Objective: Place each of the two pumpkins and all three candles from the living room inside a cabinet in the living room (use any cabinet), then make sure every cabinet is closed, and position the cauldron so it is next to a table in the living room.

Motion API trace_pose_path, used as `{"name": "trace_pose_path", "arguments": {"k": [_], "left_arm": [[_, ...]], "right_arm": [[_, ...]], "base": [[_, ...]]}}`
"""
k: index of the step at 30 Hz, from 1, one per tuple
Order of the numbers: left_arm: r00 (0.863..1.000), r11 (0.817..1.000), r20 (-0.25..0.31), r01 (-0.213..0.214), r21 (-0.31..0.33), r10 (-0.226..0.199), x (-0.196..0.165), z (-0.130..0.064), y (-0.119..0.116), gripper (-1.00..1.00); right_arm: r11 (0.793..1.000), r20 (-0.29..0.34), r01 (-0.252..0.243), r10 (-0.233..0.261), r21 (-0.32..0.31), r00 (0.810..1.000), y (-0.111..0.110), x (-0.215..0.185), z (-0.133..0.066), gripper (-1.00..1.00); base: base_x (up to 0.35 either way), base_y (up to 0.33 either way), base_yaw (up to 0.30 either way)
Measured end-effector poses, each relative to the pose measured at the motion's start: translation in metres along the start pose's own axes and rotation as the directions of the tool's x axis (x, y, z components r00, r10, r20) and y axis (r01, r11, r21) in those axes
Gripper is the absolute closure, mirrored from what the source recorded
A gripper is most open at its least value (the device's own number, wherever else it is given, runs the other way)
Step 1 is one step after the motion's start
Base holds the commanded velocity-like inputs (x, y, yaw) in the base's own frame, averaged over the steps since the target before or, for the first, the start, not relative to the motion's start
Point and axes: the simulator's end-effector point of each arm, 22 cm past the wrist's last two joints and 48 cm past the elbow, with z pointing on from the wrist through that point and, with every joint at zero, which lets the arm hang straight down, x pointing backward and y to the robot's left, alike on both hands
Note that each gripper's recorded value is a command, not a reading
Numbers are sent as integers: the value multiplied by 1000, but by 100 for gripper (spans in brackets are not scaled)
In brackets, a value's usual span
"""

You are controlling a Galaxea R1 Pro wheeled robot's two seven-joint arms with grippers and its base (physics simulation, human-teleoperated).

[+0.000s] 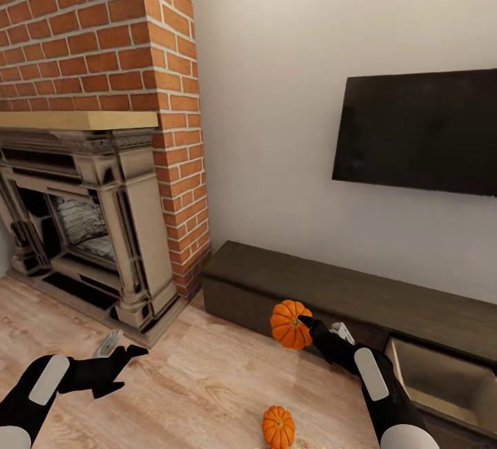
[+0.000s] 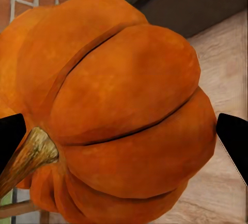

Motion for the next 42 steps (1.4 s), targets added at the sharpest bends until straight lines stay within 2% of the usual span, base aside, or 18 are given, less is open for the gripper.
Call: {"name": "trace_pose_path", "arguments": {"k": [13,19,29,42], "left_arm": [[1000,1000,0,0,0,0,0,0,0,-100],[1000,1000,0,1,0,-1,0,0,0,-100],[1000,1000,0,0,0,0,0,0,0,-100],[1000,1000,-1,0,0,0,0,0,0,-100]], "right_arm": [[1000,-1,1,-1,1,1000,0,1,0,100],[1000,0,-4,4,-4,1000,1,0,0,100],[1000,0,-4,4,-4,1000,1,0,0,100],[1000,-1,-1,1,-2,1000,1,1,0,100]], "base": [[-13,7,-276],[7,167,-277],[140,149,-276],[24,24,-276]]}}
